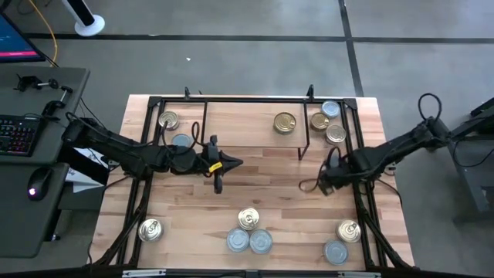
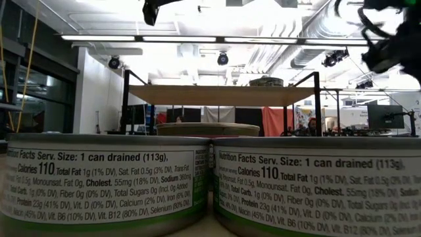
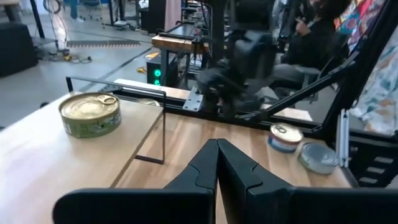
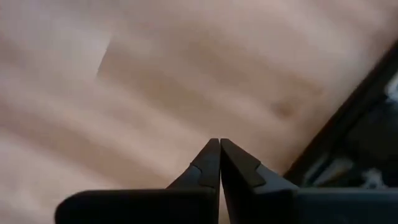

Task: Stack canned seafood by type on shelf
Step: Put the white-green tuna can on the shelf

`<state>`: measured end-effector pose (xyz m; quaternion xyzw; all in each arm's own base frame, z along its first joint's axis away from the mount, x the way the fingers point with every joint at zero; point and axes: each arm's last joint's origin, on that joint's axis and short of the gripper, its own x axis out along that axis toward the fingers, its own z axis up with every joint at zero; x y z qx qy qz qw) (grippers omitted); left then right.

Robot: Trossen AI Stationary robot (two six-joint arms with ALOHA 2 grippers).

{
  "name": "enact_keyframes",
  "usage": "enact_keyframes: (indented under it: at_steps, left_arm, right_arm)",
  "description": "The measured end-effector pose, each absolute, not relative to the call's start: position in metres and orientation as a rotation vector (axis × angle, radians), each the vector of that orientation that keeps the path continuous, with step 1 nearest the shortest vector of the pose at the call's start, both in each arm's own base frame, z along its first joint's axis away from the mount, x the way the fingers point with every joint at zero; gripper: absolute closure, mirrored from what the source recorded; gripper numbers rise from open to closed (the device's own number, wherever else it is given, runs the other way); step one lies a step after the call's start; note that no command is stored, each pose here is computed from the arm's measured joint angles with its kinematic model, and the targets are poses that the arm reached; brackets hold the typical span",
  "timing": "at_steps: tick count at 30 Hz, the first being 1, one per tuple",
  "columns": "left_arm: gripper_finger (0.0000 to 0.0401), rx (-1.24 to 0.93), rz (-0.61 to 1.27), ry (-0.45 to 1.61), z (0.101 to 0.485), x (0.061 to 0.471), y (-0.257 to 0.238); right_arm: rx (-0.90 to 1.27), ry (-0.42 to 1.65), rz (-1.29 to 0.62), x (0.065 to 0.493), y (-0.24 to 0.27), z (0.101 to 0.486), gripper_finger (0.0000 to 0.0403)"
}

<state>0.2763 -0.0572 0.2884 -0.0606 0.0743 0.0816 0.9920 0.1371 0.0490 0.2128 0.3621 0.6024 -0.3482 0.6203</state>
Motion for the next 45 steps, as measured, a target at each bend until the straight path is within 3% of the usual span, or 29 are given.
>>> enact_keyframes:
  at_steps: [3,10,18,26,33,41,45]
  left_arm:
    - [0.0401,-0.159,0.158,0.145,0.289,0.276,-0.059]
    - [0.0401,-0.172,0.154,0.136,0.290,0.276,-0.061]
    - [0.0401,-0.157,0.160,0.156,0.288,0.275,-0.060]
    - [0.0401,-0.152,0.165,0.170,0.286,0.275,-0.059]
    - [0.0401,-0.124,0.174,0.206,0.283,0.275,-0.057]
    - [0.0401,-0.120,0.166,0.221,0.282,0.275,-0.057]
    - [0.0401,-0.114,0.048,0.314,0.274,0.273,-0.060]
  right_arm:
    - [0.863,1.298,-0.848,0.132,0.037,0.217,0.0403]
    - [0.911,1.270,-0.562,0.138,0.044,0.228,0.0403]
    - [1.051,1.213,-0.260,0.167,0.093,0.226,0.0403]
    - [1.109,1.443,-0.023,0.176,0.160,0.201,0.0403]
    - [1.196,1.644,-0.143,0.159,0.203,0.175,0.0403]
    - [1.205,1.701,-0.240,0.161,0.210,0.157,0.0403]
    - [1.188,1.719,-0.287,0.168,0.207,0.146,0.0403]
